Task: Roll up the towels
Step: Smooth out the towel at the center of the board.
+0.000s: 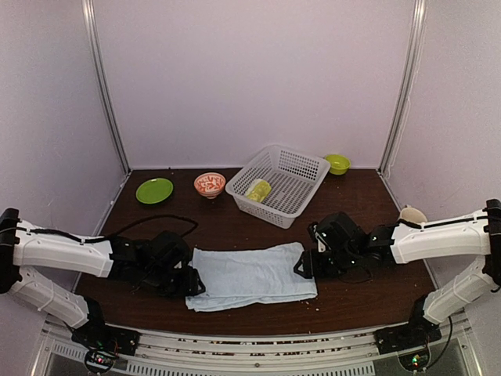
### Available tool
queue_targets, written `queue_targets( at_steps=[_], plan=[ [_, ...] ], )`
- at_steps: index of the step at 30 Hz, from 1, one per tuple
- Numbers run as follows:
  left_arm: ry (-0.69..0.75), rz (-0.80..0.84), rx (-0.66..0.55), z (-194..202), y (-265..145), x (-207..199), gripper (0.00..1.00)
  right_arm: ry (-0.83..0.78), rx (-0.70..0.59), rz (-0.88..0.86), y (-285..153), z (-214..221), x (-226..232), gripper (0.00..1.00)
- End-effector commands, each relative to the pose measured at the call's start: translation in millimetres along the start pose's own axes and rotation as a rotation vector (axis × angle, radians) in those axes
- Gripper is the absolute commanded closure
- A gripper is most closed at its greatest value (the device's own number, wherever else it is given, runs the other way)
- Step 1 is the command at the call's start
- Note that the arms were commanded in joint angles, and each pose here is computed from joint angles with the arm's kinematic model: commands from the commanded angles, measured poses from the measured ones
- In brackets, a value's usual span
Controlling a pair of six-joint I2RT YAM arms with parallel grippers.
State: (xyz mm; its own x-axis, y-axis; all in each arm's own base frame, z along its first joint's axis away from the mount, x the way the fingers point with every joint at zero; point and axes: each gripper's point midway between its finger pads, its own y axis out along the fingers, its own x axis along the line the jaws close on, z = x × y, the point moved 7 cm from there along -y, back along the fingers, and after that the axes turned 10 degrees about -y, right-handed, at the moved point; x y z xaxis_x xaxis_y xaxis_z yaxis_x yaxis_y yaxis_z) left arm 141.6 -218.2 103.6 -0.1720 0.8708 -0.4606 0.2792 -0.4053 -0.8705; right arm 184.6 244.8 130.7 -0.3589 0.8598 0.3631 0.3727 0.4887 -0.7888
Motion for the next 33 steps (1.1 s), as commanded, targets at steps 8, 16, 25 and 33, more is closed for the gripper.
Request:
queue_targets(
  at_steps=[8, 16, 25, 33],
  plan=[
    [-0.034, -0.017, 0.016, 0.3, 5.9, 5.0, 0.40, -0.005, -0.021, 0.000, -1.2, -2.9, 2.1, 0.50],
    [-0.012, -0.012, 0.037, -0.2, 17.6, -1.2, 0.46, -0.006, -0.019, -0.001, -1.0, -2.4, 2.2, 0.50],
    [-0.007, -0.014, 0.027, -3.9, 13.7, -2.9, 0.77, -0.008, -0.022, 0.001, -4.0, -2.0, 1.4, 0.50],
    [0.005, -0.029, 0.015, -6.1, -1.2, -4.3, 0.87, -0.010, -0.024, -0.003, -2.9, -4.1, 3.2, 0.51]
  ],
)
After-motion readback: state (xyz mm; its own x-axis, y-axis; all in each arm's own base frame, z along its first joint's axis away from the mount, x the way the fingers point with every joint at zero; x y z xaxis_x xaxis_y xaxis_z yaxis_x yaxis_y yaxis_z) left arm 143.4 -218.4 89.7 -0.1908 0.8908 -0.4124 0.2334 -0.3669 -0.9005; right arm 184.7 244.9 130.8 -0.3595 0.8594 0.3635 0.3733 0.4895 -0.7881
